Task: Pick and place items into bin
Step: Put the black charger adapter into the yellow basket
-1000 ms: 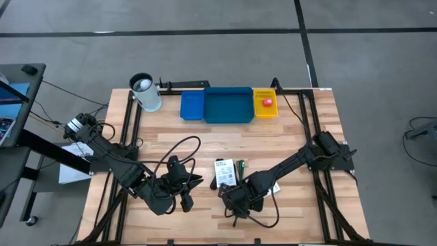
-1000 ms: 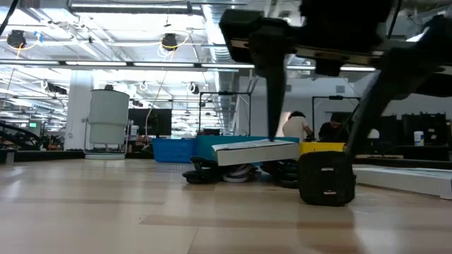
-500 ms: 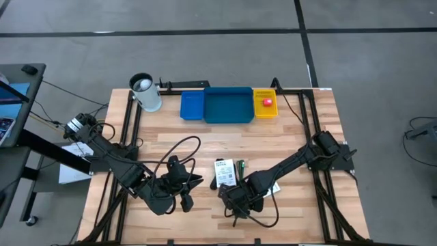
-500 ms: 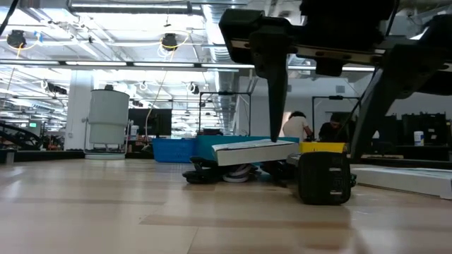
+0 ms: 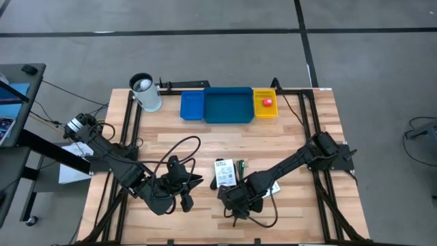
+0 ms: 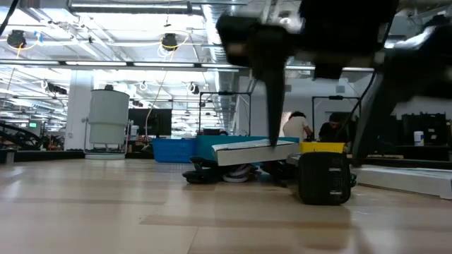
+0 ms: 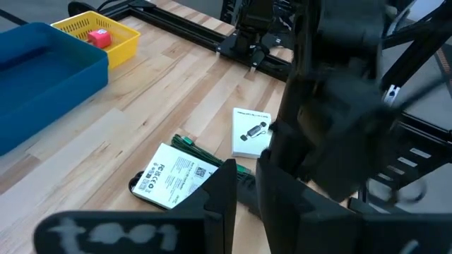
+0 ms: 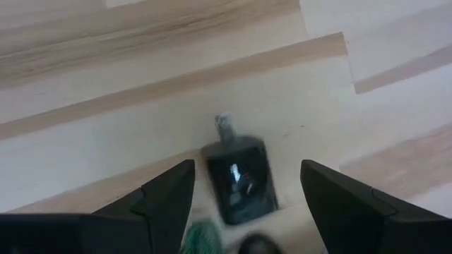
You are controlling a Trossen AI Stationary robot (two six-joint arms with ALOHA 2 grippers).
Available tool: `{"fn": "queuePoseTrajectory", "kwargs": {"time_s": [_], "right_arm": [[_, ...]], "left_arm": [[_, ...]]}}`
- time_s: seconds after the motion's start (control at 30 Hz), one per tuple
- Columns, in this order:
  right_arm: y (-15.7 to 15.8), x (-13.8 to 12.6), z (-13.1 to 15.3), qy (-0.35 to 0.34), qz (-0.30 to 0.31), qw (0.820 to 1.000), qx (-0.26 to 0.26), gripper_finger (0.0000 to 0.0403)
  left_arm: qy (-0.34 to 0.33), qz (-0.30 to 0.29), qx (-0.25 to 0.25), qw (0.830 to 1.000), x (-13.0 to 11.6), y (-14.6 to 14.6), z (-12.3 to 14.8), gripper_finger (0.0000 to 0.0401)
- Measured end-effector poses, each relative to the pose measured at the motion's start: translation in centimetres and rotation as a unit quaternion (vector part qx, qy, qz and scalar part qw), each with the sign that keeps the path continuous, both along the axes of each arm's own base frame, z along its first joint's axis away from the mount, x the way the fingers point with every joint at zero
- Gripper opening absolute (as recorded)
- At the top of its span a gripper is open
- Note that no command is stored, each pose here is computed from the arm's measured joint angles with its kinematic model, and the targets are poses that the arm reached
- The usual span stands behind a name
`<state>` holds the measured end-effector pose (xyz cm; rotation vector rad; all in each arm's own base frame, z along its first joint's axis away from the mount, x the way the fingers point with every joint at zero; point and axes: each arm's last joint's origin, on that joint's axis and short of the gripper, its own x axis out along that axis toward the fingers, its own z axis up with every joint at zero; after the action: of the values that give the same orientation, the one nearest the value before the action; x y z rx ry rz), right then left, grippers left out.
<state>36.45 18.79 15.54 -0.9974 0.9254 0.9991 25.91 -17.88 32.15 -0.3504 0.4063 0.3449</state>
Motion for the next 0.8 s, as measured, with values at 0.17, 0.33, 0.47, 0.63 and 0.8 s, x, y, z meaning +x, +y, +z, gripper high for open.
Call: {"fn": "queuePoseTrajectory", "kwargs": {"time_s": [0.17,0.33,0.47,0.63,0.8], "right_arm": [[0.6,-0.5,-2.1,0.031,0.029,0.998,-0.041,0.0255],[0.7,-0.5,-2.6,0.035,0.026,0.998,-0.048,0.0255],[0.8,-0.3,-2.3,0.032,0.022,0.998,-0.050,0.0255],[0.5,0.1,-1.9,0.040,0.001,0.998,-0.042,0.0255],[0.5,0.1,-1.8,0.045,-0.002,0.998,-0.046,0.0255]], "left_arm": [[-0.001,-0.001,-0.002,1.000,0.0,0.0,0.0,0.0043],[0.000,-0.004,-0.005,1.000,0.0,-0.1,0.0,0.0043],[-0.001,-0.004,-0.005,1.000,0.0,-0.1,0.0,0.0043],[-0.001,-0.004,-0.005,1.000,0.0,-0.1,0.0,0.0043],[-0.001,-0.004,-0.005,1.000,0.0,-0.1,0.0,0.0043]]}}
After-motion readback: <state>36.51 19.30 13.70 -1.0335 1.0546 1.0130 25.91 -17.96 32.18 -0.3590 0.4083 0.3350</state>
